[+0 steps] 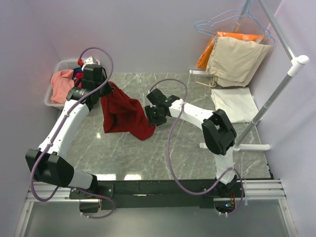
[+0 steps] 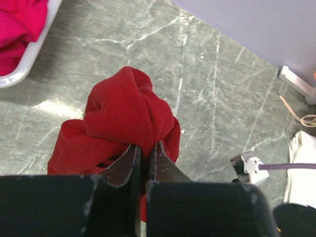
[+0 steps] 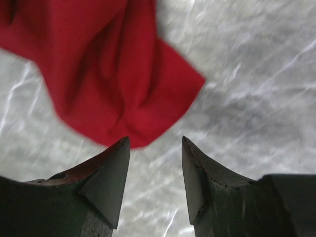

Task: Fold and stack the t-shirts
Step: Flatten the tshirt out

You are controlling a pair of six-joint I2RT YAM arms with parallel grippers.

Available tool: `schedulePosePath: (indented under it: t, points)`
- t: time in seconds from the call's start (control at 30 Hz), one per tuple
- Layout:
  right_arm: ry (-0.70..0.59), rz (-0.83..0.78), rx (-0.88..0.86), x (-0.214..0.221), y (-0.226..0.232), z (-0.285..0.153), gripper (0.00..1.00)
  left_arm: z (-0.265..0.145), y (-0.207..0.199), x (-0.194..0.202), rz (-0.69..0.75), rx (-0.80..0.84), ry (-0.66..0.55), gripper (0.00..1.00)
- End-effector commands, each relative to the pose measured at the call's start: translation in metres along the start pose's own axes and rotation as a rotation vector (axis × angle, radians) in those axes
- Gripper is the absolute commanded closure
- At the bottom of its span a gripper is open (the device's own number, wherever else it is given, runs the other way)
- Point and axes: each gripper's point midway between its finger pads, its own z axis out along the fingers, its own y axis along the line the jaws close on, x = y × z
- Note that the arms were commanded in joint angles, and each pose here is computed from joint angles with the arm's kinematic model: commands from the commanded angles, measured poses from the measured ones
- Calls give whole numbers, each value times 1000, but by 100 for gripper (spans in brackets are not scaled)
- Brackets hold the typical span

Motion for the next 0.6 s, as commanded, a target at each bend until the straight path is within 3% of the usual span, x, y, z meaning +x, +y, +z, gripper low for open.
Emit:
schedulePosePath:
  t: [0.0, 0.37, 0.47, 0.57]
  points:
    - [-20, 2, 72, -10, -8, 10, 47, -11, -5, -21, -17, -3, -74, 99]
    - [18, -13, 110, -13, -8, 47, 47, -18, 3, -22, 24, -27, -81, 99]
    - [53, -18, 116, -10, -7, 58, 51, -21, 4, -23, 25, -31, -84, 99]
    - [78, -26, 102, -4, -2, 64, 66, -22, 6, -23, 27, -36, -87, 99]
